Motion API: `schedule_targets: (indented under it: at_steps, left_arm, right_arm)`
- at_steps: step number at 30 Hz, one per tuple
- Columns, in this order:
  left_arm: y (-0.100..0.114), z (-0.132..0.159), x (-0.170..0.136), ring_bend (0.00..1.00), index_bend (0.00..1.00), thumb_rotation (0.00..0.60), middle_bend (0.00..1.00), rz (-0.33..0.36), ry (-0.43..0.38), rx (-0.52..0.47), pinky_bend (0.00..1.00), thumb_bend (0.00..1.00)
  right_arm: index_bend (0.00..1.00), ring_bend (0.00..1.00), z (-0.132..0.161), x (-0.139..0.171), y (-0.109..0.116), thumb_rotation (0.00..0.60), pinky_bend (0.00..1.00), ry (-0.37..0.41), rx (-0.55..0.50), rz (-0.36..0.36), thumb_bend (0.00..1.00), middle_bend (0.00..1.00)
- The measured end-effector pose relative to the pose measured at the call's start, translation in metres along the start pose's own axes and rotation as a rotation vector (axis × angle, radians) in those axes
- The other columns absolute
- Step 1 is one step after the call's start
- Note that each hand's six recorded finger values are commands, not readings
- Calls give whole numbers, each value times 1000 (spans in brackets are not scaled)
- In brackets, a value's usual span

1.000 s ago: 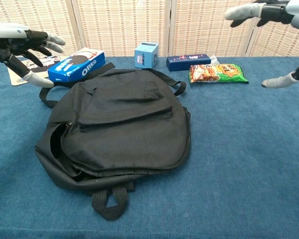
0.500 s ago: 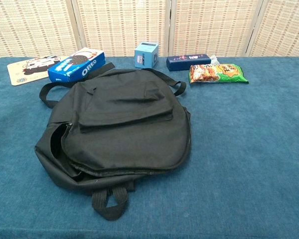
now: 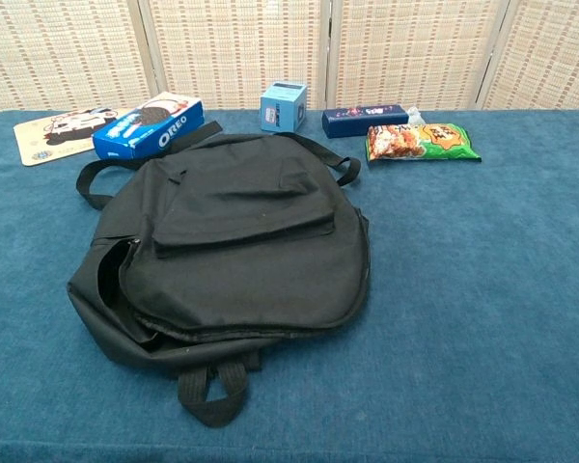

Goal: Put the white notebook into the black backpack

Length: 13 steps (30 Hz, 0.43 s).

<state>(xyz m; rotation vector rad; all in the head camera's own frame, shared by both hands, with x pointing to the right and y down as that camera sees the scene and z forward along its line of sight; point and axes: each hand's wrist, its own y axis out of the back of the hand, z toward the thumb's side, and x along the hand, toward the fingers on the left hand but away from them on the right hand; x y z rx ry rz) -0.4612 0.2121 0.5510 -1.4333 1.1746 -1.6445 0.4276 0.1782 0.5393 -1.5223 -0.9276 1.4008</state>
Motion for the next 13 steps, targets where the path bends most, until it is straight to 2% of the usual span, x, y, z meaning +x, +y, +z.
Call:
schedule_targets:
  at_steps: [8, 13]
  left_arm:
    - [8, -10, -29, 111, 207, 600, 72, 19, 45, 32, 159, 169]
    - [9, -9, -31, 111, 207, 600, 72, 32, 38, 23, 157, 169]
  right_arm:
    - [407, 247, -18, 27, -4, 600, 403, -86, 0, 24, 374, 333]
    - [407, 244, -21, 26, -3, 600, 403, -83, -9, 21, 374, 332]
